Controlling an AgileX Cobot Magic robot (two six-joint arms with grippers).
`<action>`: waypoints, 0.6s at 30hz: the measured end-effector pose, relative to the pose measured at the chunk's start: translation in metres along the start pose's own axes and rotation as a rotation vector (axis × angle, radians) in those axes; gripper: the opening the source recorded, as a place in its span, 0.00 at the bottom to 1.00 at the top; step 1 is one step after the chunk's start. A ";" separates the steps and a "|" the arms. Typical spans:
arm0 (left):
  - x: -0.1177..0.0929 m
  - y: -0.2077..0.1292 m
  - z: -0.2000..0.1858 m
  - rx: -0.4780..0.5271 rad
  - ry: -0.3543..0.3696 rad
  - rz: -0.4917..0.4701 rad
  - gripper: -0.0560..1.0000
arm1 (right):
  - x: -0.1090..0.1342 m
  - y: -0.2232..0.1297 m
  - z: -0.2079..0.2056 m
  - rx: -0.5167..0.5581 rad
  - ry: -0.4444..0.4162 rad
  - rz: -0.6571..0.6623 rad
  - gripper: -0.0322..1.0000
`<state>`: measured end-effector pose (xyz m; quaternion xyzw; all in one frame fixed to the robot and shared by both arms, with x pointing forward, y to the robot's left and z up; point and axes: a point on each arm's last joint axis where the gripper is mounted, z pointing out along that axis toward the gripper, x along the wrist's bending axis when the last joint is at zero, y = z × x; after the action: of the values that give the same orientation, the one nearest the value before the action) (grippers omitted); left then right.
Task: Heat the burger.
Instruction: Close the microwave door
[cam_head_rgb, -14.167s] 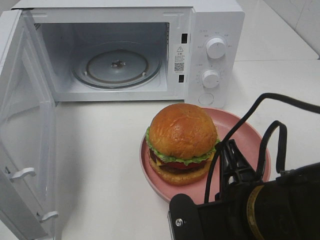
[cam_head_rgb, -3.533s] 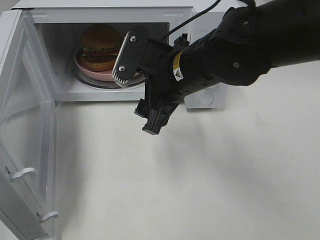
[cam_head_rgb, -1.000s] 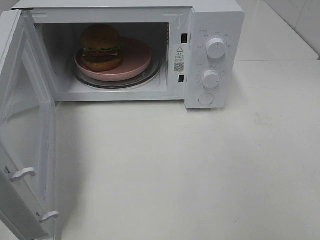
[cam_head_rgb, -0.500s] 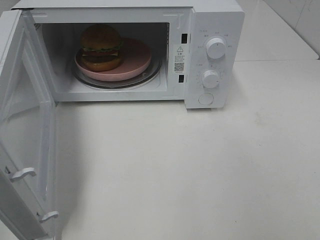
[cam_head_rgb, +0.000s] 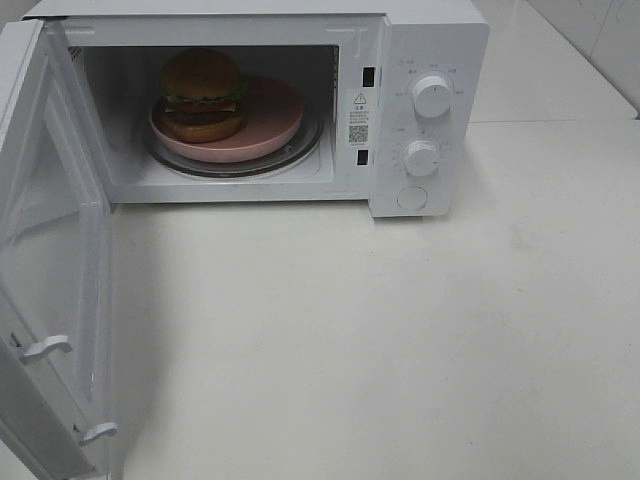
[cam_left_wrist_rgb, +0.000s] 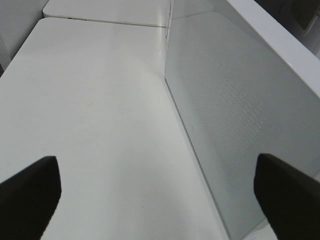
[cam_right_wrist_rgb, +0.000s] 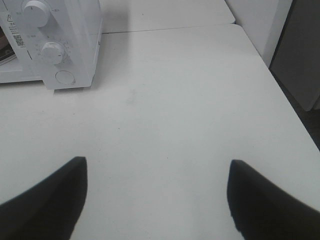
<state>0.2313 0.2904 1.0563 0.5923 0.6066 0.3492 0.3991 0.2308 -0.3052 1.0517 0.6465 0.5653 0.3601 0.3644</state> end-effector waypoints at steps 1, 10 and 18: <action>0.000 0.000 0.000 0.000 0.000 0.000 0.97 | 0.000 0.000 0.000 0.000 0.000 0.000 0.76; 0.000 0.000 0.000 0.000 0.000 0.000 0.97 | 0.000 0.000 0.000 0.000 0.000 0.000 0.76; 0.000 0.000 0.000 0.000 0.000 0.000 0.97 | 0.000 0.000 0.000 0.000 0.000 0.000 0.76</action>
<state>0.2313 0.2904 1.0563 0.5923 0.6066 0.3492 0.3991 0.2308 -0.3052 1.0517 0.6465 0.5653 0.3601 0.3644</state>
